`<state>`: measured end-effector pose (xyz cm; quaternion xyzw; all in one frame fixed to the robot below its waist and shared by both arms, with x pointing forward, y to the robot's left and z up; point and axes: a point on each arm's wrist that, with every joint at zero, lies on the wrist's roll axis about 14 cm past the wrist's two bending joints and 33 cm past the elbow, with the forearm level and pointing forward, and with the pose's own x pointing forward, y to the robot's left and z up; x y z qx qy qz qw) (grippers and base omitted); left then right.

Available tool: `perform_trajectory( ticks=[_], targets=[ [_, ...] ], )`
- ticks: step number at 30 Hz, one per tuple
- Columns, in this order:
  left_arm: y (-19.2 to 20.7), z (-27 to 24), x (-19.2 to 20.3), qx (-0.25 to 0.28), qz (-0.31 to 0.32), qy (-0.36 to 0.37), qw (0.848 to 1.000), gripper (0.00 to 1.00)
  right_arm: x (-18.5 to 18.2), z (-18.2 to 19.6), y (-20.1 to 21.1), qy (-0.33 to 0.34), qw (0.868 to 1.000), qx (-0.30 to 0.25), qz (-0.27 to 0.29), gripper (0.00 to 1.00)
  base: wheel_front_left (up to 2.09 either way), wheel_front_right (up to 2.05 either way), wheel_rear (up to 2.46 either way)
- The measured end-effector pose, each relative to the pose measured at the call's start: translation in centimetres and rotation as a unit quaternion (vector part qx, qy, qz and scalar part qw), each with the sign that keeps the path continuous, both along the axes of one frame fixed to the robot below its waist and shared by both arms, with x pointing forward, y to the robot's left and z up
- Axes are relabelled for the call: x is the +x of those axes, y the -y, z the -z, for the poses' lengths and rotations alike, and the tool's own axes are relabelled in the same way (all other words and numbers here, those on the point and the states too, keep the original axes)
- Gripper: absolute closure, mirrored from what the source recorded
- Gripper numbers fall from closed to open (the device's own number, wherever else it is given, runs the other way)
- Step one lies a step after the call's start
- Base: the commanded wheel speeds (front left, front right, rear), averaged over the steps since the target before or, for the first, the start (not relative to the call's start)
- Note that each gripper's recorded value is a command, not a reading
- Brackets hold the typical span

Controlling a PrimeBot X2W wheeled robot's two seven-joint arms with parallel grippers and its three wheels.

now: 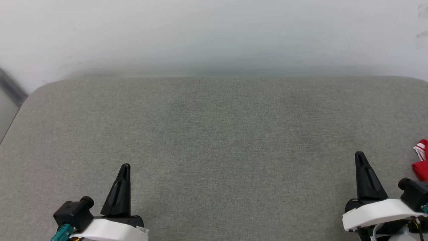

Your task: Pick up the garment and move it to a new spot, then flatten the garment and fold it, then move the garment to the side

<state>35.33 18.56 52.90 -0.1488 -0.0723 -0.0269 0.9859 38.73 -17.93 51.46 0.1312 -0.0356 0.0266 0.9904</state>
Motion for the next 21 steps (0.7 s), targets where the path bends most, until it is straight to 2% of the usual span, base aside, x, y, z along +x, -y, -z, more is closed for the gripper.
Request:
perform_trajectory(
  ticks=[10,21],
  targets=[
    [-0.6,0.8,0.5,-0.087,-0.004,-0.021,0.996,1.0,0.0,0.5,0.6,-0.018,0.996,0.088,0.009,1.0,0.0,0.0,0.0],
    [-1.0,1.4,0.9,-0.171,-0.006,-0.039,0.984,1.0,-0.1,1.1,1.0,-0.035,0.984,0.175,0.016,1.0,0.0,0.0,0.0]
  ],
)
